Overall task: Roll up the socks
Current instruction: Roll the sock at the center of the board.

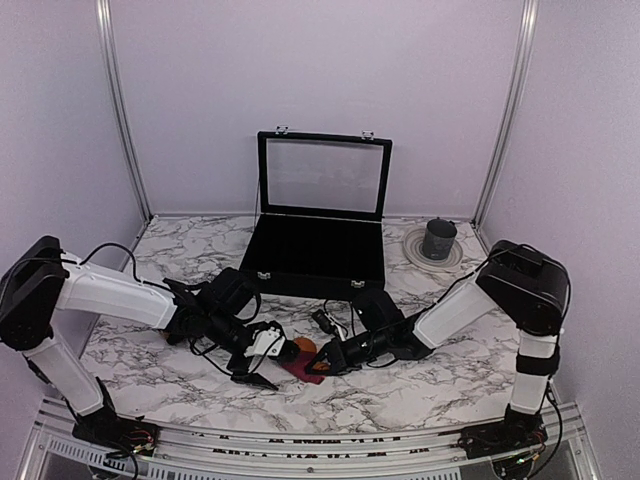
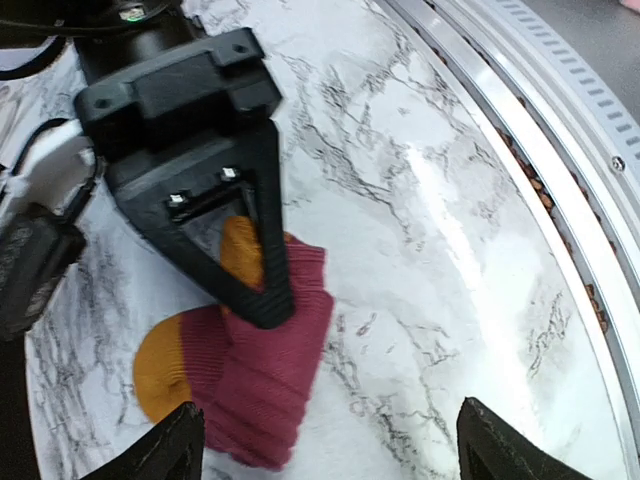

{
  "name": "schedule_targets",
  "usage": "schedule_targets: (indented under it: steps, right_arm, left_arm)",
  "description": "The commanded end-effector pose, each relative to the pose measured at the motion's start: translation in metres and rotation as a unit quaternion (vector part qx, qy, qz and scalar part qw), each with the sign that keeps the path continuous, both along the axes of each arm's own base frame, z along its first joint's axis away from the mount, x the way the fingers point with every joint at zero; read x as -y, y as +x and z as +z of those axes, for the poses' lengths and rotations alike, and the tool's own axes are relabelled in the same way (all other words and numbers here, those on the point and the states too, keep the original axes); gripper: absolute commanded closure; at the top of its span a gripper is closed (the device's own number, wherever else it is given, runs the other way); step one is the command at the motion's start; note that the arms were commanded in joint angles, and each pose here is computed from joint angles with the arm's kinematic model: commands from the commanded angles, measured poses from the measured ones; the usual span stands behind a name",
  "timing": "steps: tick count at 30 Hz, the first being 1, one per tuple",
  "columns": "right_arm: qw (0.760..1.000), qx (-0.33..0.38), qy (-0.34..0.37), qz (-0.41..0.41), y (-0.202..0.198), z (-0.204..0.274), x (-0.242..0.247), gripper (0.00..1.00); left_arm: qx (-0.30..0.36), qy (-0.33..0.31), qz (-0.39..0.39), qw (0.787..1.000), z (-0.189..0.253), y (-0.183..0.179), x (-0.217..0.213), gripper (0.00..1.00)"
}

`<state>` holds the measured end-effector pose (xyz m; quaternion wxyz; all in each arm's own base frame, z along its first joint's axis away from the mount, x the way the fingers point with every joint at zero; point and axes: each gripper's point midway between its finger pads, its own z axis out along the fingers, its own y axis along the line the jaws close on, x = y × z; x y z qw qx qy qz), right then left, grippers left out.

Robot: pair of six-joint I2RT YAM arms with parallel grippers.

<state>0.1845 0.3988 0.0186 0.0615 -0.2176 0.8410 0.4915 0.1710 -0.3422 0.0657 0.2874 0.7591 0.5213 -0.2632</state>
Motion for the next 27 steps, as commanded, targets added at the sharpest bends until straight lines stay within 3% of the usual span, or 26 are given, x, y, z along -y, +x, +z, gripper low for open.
schedule_targets:
  steps: [1, 9, 13, 15, 19, 21, 27]
  right_arm:
    - [0.971, -0.125, -0.196, -0.048, -0.03, -0.093, 0.067, 1.0]
    - [0.968, -0.132, -0.206, -0.05, -0.029, -0.093, 0.065, 1.0]
    - [0.969, -0.136, -0.201, -0.051, -0.028, -0.092, 0.062, 1.0]
    - [0.969, -0.139, -0.196, -0.052, -0.027, -0.09, 0.061, 1.0]
    - [0.971, -0.145, -0.184, -0.053, -0.026, -0.087, 0.059, 1.0]
    - [0.971, -0.145, -0.18, -0.058, -0.023, -0.085, 0.059, 0.99]
    - [0.982, -0.085, -0.154, -0.063, -0.008, -0.065, 0.055, 0.79]
  left_arm:
    - [0.058, 0.028, -0.029, 0.997, -0.024, -0.002, -0.001, 0.14]
    - [0.131, 0.019, -0.018, 0.991, -0.034, 0.013, 0.021, 0.17]
    - [0.151, 0.033, -0.027, 0.988, -0.045, 0.014, 0.022, 0.23]
    - [0.157, 0.049, -0.036, 0.986, -0.054, 0.013, 0.02, 0.32]
    - [0.159, 0.086, -0.038, 0.983, -0.07, 0.015, 0.013, 0.59]
    - [0.16, 0.098, -0.029, 0.982, -0.074, 0.019, 0.012, 0.66]
    - [0.138, 0.108, -0.005, 0.984, -0.071, 0.023, 0.013, 0.92]
